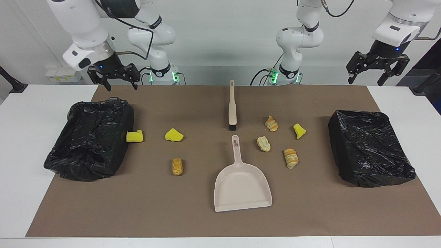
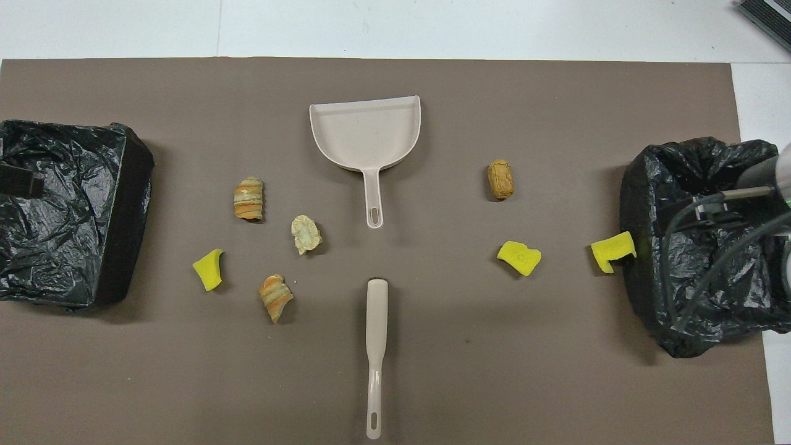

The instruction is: Sweep and dump trash in bin

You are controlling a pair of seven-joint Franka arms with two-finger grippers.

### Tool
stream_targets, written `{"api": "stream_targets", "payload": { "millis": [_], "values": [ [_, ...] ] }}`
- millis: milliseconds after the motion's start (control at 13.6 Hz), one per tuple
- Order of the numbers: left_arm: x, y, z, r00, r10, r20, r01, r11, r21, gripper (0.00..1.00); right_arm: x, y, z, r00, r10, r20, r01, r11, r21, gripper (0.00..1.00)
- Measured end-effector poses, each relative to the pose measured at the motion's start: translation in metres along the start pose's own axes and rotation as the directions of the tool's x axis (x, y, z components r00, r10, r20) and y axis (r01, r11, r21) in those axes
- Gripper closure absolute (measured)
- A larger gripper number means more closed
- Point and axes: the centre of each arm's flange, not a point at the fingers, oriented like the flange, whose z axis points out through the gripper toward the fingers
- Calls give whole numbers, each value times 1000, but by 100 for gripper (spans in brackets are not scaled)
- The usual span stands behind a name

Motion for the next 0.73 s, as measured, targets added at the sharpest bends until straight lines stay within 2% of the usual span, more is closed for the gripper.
{"api": "stream_targets", "payload": {
  "millis": [220, 734],
  "values": [
    [0, 0, 0, 1000, 0, 0, 0, 1000, 0, 0, 18, -28, 20, 1000, -12, 3, 12, 1000, 6, 0],
    [0, 0, 0, 1000, 0, 0, 0, 1000, 0, 0, 52, -104, 63, 999, 41, -18, -40, 998, 38, 0]
  ]
}}
